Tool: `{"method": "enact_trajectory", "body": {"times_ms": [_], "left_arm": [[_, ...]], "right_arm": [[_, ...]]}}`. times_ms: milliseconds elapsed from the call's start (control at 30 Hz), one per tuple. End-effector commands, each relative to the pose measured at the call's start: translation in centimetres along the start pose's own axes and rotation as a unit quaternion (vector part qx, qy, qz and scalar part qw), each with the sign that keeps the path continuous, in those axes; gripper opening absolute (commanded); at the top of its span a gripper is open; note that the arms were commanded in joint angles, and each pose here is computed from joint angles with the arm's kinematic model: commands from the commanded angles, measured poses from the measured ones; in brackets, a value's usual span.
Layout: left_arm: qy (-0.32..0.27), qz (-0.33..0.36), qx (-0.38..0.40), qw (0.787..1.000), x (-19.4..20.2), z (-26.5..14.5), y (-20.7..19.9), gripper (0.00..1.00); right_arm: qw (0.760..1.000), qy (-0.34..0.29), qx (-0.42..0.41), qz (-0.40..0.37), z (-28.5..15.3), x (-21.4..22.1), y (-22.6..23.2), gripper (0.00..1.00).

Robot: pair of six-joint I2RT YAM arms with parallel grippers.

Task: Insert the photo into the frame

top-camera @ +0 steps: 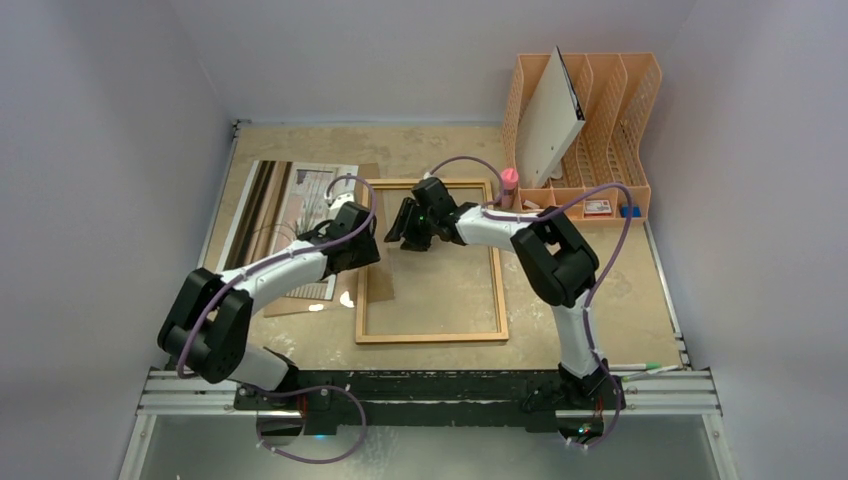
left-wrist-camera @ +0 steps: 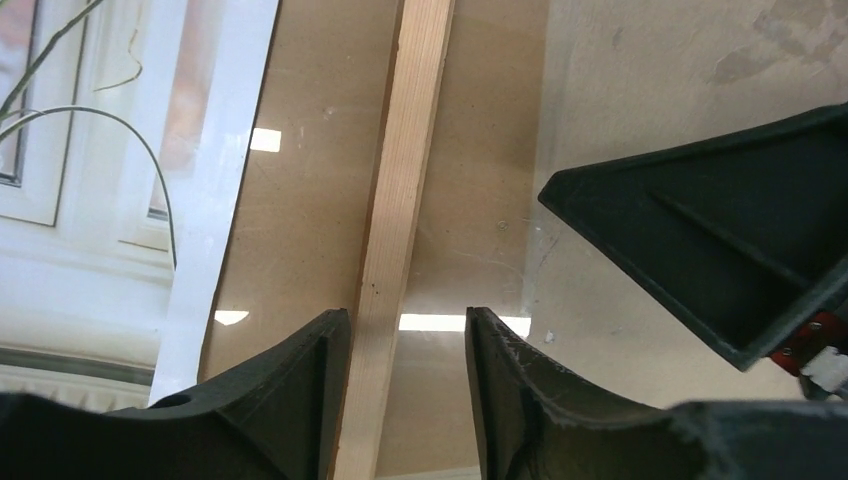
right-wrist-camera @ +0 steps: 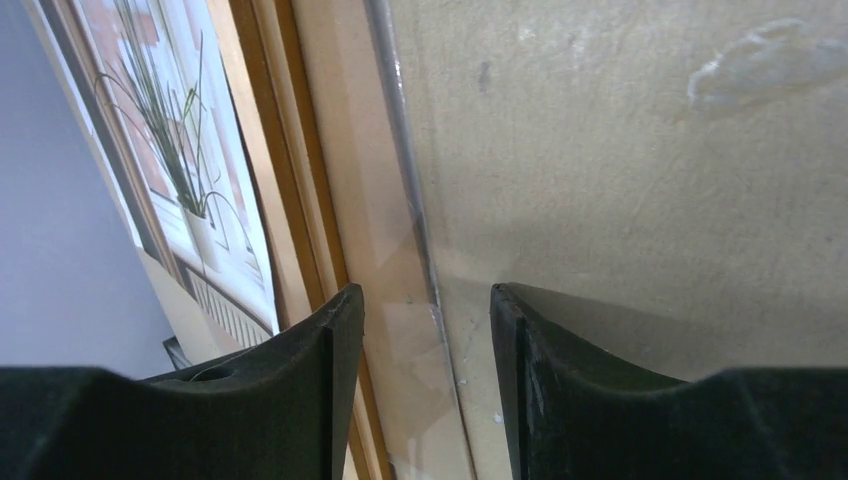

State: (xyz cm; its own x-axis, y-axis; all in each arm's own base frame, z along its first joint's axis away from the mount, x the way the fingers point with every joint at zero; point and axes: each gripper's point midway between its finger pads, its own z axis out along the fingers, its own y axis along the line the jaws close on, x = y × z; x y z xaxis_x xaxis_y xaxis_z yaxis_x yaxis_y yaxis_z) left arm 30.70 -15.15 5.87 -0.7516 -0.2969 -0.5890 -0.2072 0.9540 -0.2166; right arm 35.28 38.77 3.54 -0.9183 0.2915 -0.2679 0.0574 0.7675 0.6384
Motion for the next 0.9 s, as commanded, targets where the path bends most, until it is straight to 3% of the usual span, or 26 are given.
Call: {"method": "enact_trajectory", "body": {"times_ms": [0,233,467,700,867], "left_arm": [[0.016,0.012,-0.007,1.000,1.0,1.2,0.5,0.46],[0.029,0.021,-0.017,0.999,1.9,2.3,0.8,0.33],[0.022,0.031,-0.008,0.999,0.7,1.8,-0.1,0.00],[-0.001,0.040,0.012,0.999,-1.7,-0.3,-1.3,0.00],[-0.006,0.038,0.038,0.999,-2.5,-1.8,-2.2,0.00]], "right_arm": [[0.999,0.023,-0.019,-0.015,0.3,0.3,1.1,0.52],[0.999,0.038,-0.028,-0.014,0.9,1.0,1.0,0.51],[0.997,0.058,-0.043,-0.014,1.5,1.7,1.1,0.52],[0.996,0.056,-0.064,-0.006,2.3,1.2,2.2,0.53],[0.996,0.059,-0.072,0.003,2.6,1.3,2.7,0.39]]}}
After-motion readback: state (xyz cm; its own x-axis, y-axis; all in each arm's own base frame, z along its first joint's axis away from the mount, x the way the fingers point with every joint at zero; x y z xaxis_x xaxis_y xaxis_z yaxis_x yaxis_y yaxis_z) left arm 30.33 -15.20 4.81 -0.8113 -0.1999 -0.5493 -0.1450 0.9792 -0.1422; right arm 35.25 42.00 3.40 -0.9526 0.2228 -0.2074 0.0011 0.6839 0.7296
